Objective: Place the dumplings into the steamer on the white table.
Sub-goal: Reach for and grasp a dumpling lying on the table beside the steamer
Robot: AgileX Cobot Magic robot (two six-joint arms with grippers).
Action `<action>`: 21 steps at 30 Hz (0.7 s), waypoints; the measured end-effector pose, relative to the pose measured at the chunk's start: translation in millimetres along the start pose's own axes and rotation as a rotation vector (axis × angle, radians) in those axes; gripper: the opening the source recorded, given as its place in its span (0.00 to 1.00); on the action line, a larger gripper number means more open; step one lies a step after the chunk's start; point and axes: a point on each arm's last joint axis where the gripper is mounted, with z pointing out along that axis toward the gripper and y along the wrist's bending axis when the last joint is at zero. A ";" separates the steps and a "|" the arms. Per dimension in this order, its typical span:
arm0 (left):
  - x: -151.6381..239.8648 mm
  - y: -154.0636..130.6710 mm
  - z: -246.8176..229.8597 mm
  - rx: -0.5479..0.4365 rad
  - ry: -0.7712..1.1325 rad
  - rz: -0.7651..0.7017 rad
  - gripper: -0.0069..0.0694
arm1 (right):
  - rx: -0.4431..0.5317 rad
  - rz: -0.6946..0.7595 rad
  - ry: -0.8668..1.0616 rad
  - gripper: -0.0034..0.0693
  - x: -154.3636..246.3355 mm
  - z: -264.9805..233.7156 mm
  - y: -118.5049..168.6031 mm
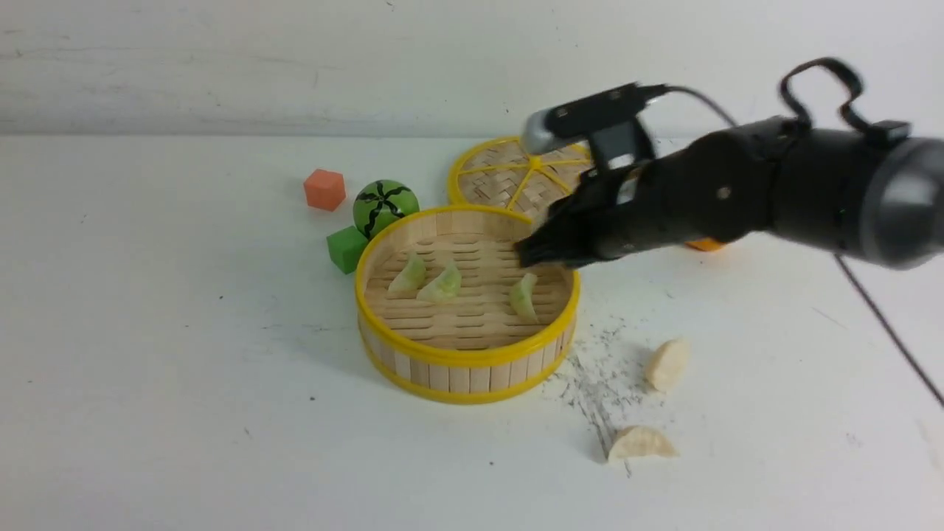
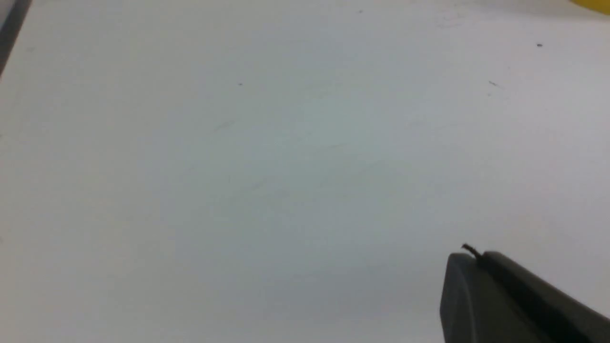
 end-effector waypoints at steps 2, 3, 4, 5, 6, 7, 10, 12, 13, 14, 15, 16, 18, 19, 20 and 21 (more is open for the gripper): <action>2.8 0.5 1.5 -0.011 -0.005 0.007 0.07 | -0.052 -0.050 0.001 0.24 6.8 11.2 29.0; 3.2 0.9 2.0 -0.017 -0.008 0.007 0.07 | -0.072 -0.072 -0.001 0.24 11.4 19.3 41.4; 3.6 1.2 2.5 -0.023 -0.009 0.006 0.07 | -0.086 -0.089 -0.007 0.24 14.1 24.7 50.7; 3.5 1.3 2.4 -0.023 -0.014 0.001 0.07 | -0.093 -0.098 -0.007 0.24 17.0 31.9 55.8; 3.3 1.3 2.4 -0.024 -0.016 0.000 0.07 | -0.094 -0.098 -0.002 0.24 19.5 37.6 57.0; 2.9 1.3 2.3 -0.023 -0.022 -0.002 0.07 | -0.095 -0.093 -0.003 0.24 20.0 43.9 57.9; 2.7 1.3 2.3 -0.023 -0.024 -0.004 0.07 | -0.101 -0.041 -0.011 0.24 18.0 63.0 58.5; 2.6 1.3 2.3 -0.023 -0.026 -0.004 0.07 | -0.104 -0.024 -0.013 0.24 16.9 67.5 58.7; 2.5 1.3 2.3 -0.022 -0.027 -0.005 0.07 | -0.108 -0.004 -0.018 0.24 14.9 69.8 59.5; 2.5 1.3 2.3 -0.023 -0.027 -0.005 0.07 | -0.111 0.011 -0.017 0.24 15.0 72.2 59.9; 2.5 1.3 2.3 -0.023 -0.027 -0.005 0.07 | -0.118 0.040 -0.016 0.24 14.5 73.6 60.5; 2.3 1.3 2.3 -0.023 -0.029 -0.005 0.07 | -0.124 0.068 -0.008 0.24 15.6 75.4 61.1; 2.3 1.3 2.3 -0.023 -0.029 -0.005 0.07 | -0.128 0.093 0.000 0.24 17.5 78.3 61.6; 2.2 1.3 2.3 -0.022 -0.030 -0.005 0.07 | -0.129 0.103 0.009 0.24 19.9 80.7 61.2; 2.2 1.3 2.3 -0.023 -0.030 -0.004 0.07 | -0.129 0.107 0.020 0.24 22.3 82.8 60.8; 2.2 1.3 2.3 -0.023 -0.030 -0.004 0.07 | -0.127 0.111 0.030 0.26 24.9 85.5 60.1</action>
